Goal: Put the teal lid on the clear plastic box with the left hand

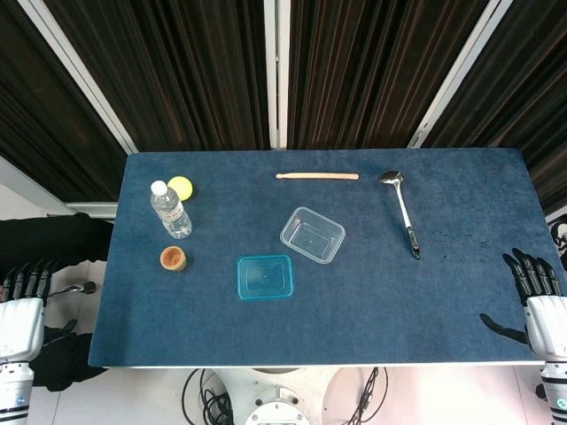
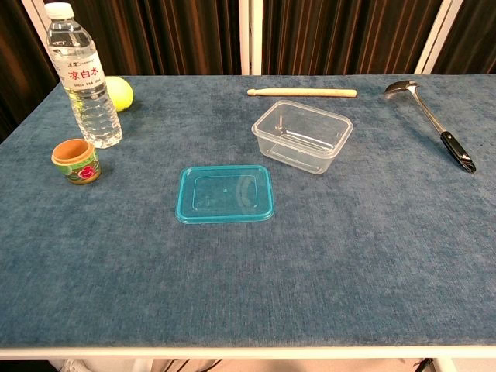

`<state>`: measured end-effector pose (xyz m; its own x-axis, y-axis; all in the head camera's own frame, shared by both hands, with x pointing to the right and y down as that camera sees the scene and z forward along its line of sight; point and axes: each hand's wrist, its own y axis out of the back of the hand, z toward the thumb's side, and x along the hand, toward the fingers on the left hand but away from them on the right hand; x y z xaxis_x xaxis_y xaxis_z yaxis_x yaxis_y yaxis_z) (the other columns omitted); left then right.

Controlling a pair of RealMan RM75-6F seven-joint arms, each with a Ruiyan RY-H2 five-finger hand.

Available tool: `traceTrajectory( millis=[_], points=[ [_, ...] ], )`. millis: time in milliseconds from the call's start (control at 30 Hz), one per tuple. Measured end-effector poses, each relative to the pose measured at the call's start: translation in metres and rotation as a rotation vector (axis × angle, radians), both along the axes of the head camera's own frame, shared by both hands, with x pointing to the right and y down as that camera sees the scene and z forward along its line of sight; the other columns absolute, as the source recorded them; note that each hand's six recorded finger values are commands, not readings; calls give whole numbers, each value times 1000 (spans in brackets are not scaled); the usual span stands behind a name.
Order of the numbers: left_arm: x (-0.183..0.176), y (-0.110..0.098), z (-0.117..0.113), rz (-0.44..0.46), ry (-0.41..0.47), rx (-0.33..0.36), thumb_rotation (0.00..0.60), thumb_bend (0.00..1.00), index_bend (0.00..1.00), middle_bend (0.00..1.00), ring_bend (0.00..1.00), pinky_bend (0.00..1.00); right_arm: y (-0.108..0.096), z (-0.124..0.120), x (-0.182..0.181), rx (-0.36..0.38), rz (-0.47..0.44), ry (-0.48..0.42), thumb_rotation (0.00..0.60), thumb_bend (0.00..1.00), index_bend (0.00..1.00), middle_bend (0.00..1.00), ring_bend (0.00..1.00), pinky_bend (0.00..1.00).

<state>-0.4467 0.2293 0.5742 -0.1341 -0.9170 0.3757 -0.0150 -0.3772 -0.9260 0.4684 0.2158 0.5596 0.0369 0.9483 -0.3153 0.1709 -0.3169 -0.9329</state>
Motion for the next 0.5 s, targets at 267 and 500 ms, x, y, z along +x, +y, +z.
traceTrajectory(
  millis=[267,500],
  points=[
    [8,-4,-3,26,-13,-2,600,0,54,48,0,0,-5,1,-6,-8,-23,5,600,41,0,0,0,0],
    [64,-33,-13,205,24,28,600,0,63,48,0,0,-11,-10,-5,23,-32,12,600,41,0,0,0,0]
  ],
)
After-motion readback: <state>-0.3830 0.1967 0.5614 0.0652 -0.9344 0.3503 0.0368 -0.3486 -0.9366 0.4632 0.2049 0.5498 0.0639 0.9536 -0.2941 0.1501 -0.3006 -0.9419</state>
